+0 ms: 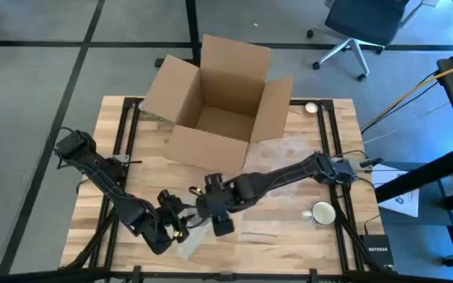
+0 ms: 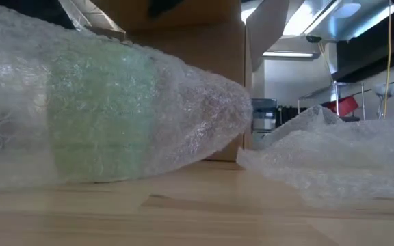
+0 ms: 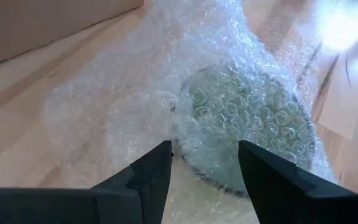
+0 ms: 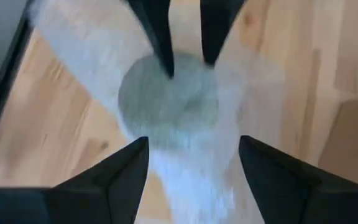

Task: Wrap mug
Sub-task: Wrap the green mug with bubble wrap

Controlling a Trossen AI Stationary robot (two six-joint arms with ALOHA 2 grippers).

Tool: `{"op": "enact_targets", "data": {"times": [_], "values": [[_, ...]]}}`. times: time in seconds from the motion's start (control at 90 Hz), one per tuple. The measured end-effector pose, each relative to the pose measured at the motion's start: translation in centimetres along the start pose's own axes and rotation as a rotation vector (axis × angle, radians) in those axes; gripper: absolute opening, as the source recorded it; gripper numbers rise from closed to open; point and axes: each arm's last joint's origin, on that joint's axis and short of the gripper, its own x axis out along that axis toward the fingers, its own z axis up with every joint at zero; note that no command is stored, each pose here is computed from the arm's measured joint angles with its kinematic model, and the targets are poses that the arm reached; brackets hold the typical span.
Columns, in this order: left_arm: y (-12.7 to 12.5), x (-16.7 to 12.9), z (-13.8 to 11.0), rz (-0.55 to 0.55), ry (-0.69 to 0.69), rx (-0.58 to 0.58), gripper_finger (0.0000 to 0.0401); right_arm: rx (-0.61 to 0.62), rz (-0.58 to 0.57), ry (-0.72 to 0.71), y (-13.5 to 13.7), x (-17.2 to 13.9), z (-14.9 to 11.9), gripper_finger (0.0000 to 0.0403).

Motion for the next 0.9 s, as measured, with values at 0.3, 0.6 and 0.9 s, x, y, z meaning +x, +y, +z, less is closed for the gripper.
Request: {"op": "enact_targets", "data": {"times": [0.3,0.6,0.9], "values": [[-0.3,-0.2,-0.2,-0.022,-0.001,-0.004,0.017,0.048,-0.17,0.24,-0.6,3.4,-7.9,0.0237],[-0.1,0.1,0.2,-0.01,-0.009,-0.012,0.017,0.101,-0.06,-0.179,0.4,4.6,-8.1,0.0237],[0.0,0.5,0.5,0.002,-0.014,-0.029,0.017,0.031,0.085,-0.456,2.0,4.9,-4.9,0.0237]]}}
